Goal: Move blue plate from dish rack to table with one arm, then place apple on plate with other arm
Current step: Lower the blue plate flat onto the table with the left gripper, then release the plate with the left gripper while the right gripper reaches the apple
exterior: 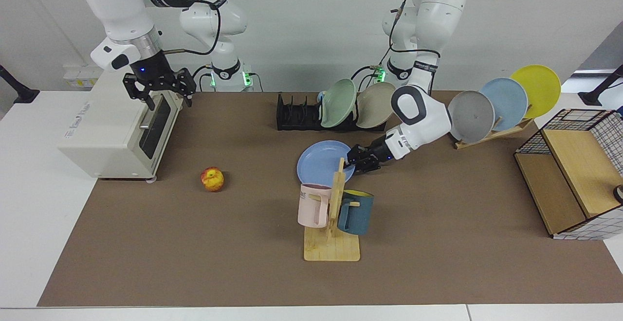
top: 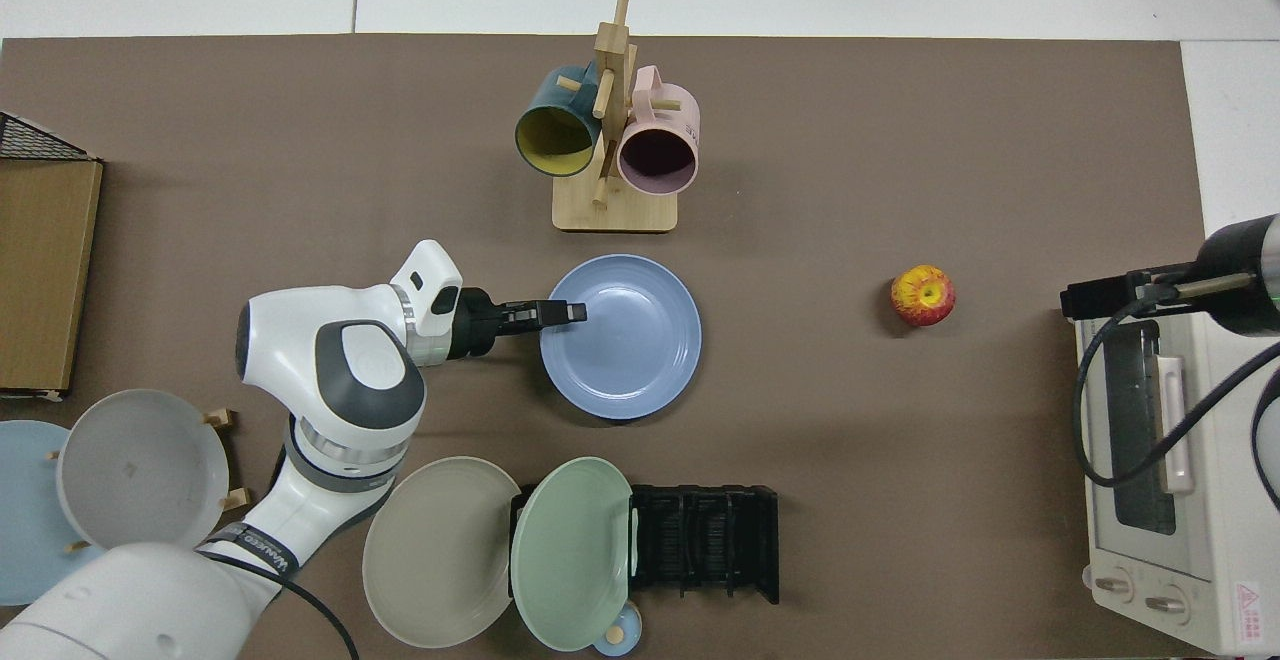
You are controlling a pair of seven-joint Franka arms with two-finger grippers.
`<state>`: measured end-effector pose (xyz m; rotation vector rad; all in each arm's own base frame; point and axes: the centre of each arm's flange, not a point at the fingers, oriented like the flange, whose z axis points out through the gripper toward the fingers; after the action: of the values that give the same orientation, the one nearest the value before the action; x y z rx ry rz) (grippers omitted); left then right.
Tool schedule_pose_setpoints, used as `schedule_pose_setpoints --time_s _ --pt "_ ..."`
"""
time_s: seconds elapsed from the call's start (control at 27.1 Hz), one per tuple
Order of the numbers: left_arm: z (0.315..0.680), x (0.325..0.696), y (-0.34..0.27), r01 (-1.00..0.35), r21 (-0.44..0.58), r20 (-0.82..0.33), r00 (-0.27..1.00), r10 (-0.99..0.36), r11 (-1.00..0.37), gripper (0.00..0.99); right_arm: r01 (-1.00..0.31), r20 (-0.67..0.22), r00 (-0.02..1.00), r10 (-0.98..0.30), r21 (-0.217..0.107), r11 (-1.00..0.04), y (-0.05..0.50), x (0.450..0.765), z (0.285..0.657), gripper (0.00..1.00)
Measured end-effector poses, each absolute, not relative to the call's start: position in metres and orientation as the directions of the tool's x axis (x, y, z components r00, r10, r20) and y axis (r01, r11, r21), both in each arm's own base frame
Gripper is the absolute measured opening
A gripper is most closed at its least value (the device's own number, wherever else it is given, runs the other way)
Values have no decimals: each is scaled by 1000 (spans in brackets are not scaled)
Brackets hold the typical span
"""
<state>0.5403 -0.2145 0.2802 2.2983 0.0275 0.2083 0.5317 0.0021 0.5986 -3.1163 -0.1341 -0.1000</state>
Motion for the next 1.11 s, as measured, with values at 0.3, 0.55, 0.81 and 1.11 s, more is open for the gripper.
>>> schedule_pose_setpoints --time_s 0.3,0.55,0.81,1.11 --pt "294 533 -246 -10 716 162 975 152 -698 974 91 100 991 89 -14 -996 5 541 585 1000" --pt "304 535 -247 -25 708 189 970 155 -706 982 85 89 993 83 -17 -996 34 568 528 1000" --pt "319 538 -246 -86 671 245 963 111 -737 974 92 93 992 90 -16 -996 56 595 470 1000" --pt "348 543 -233 -106 646 290 950 115 -756 969 92 95 991 90 -11 -996 59 615 400 1000"
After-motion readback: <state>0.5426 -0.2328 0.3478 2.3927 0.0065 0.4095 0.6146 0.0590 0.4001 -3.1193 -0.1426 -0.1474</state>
